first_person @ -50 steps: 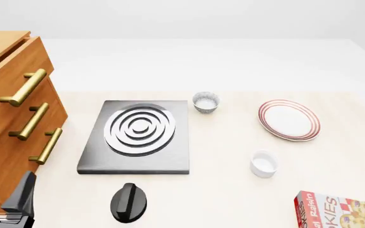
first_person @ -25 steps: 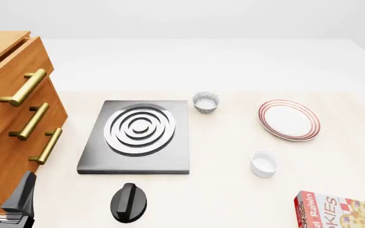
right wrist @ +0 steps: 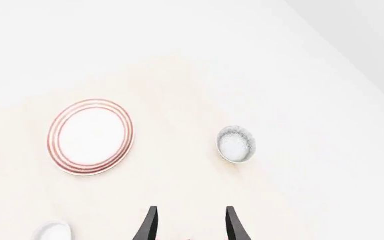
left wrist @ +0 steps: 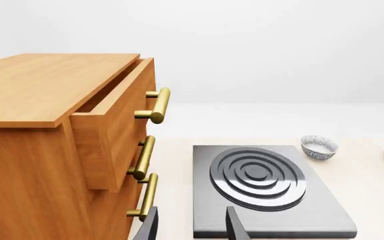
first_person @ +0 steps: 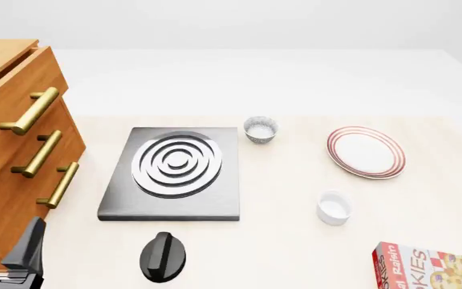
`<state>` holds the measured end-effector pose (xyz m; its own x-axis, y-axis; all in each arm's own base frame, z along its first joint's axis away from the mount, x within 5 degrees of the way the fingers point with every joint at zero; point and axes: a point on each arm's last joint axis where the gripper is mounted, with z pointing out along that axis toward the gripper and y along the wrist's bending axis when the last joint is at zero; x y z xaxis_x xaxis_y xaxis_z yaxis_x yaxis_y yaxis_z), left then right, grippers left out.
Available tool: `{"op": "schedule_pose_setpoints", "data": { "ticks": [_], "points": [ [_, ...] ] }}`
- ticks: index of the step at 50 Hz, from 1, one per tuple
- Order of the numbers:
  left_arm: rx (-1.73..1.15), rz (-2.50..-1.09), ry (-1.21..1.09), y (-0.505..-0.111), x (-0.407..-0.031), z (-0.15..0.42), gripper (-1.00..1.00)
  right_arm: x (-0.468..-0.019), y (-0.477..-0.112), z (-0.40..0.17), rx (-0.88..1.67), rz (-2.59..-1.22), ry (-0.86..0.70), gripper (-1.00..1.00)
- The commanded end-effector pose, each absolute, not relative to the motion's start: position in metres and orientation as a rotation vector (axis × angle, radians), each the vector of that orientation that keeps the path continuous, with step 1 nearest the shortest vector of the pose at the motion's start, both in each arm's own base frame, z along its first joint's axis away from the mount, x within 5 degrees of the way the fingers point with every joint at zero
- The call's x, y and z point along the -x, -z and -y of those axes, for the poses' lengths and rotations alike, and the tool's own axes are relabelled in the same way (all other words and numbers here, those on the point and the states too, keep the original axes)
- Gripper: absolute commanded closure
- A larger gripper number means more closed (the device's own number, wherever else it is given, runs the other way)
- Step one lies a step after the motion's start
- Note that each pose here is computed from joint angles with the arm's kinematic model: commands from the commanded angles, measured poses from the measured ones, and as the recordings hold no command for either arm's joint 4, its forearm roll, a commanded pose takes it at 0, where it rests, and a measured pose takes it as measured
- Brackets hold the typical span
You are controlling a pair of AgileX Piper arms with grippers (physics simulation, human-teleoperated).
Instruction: Pick the akita bowl next to the cookies box and place it on the plate.
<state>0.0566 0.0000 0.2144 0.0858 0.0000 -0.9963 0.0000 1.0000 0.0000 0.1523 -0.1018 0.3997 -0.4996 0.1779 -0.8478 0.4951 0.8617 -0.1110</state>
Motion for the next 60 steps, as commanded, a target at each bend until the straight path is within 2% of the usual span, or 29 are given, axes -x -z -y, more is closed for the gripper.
{"op": "schedule_pose_setpoints", "data": {
  "ticks": [1,15,36,60],
  "points": [
    [0.000,-1.485,0.000,-0.214,-0.057,0.000,-1.00,-0.167,-0.401,0.127,-0.546,-2.120,0.457,-1.00],
    [0.000,-1.485,0.000,-0.214,-0.057,0.000,-1.00,-0.186,-0.402,0.159,-0.591,-2.162,0.489,-1.00],
    [0.000,-1.485,0.000,-0.214,-0.057,0.000,-1.00,-0.211,-0.379,0.211,-0.667,-2.242,0.509,-1.00],
    [0.000,-1.485,0.000,-0.214,-0.057,0.000,-1.00,-0.231,-0.362,0.245,-0.739,-2.262,0.493,-1.00]
  ]
}}
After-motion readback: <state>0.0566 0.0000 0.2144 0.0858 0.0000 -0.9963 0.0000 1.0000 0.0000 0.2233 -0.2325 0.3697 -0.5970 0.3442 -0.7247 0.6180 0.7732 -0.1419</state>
